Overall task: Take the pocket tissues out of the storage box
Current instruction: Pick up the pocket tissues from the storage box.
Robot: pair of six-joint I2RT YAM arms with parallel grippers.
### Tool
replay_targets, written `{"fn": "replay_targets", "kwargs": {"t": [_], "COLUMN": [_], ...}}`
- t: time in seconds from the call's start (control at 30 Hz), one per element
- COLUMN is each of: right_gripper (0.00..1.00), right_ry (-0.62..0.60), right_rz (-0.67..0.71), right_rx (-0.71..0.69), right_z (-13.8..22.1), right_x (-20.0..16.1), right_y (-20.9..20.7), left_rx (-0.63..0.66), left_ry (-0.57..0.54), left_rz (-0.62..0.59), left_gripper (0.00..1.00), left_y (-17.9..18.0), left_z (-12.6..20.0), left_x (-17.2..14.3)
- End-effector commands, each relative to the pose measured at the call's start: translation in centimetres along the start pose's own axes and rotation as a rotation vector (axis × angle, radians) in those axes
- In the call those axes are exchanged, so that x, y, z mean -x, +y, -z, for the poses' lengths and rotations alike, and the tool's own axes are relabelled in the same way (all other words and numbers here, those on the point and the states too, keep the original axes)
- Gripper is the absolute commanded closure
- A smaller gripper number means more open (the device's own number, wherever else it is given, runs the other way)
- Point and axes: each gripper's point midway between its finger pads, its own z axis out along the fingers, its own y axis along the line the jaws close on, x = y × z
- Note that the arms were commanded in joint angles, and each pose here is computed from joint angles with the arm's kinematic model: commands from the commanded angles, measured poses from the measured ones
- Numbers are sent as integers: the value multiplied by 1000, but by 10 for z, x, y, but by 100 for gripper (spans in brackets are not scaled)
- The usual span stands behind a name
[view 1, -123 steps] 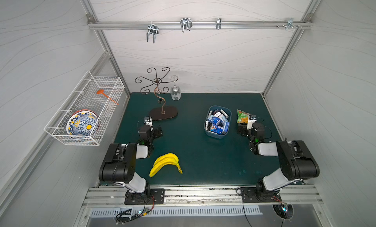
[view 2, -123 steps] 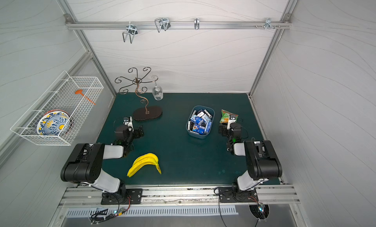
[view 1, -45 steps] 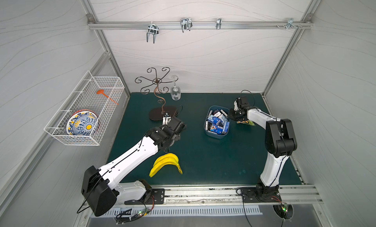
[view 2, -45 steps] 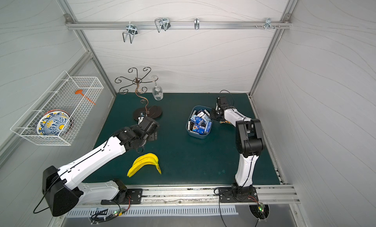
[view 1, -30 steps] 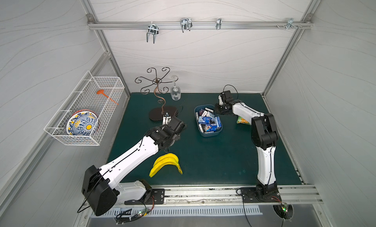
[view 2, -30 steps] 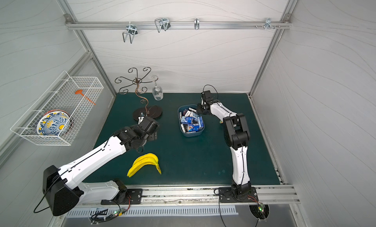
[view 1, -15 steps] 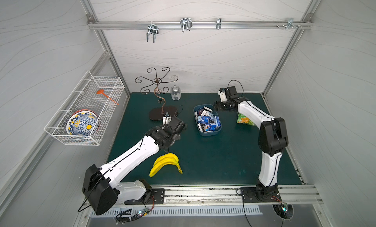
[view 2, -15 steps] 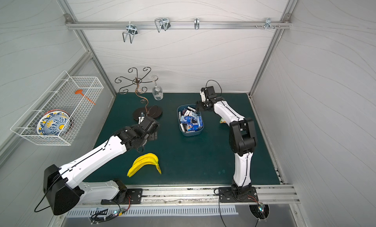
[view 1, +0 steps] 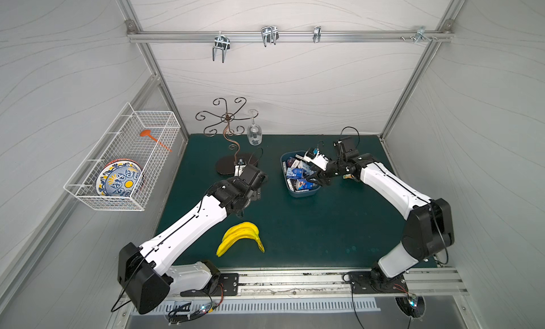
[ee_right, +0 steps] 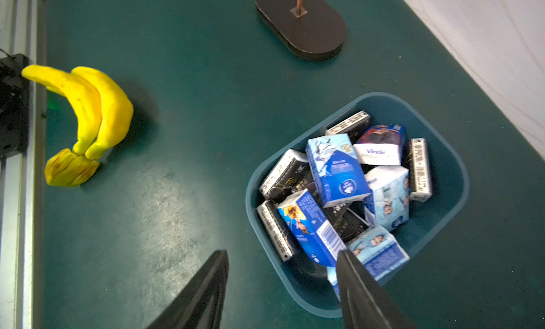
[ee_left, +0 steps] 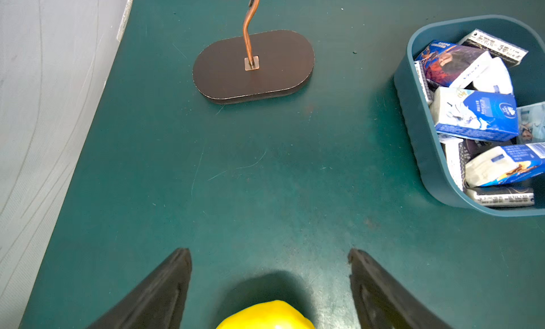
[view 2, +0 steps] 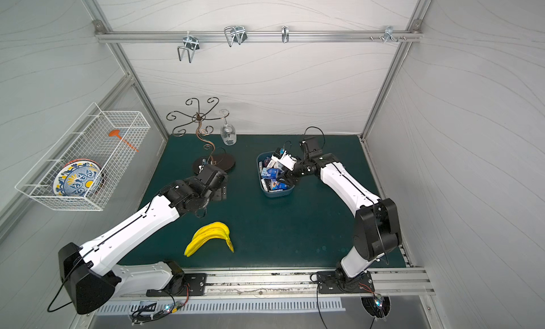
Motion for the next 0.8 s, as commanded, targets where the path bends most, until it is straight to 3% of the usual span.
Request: {"fn": "replay_targets", "kwargs": {"t": [0.0, 0.37, 0.77], "right_gripper": [37, 39, 35], "right_ry": [-5, 76, 108], "right_rz": [113, 103, 120], "right_rx": [70, 78, -5], "right_z": [-9, -53, -85], "right_x": [0, -27, -43], "right_y": [12, -5, -35], "left_rx": [-32, -45, -45], "left_ry": [-20, -20, -18], "left_rz": [8, 12, 6], "left_gripper": [12, 12, 12], "left_y": [-1, 0, -1], "left_z": [11, 13, 11], "left_x": [12, 12, 12]}}
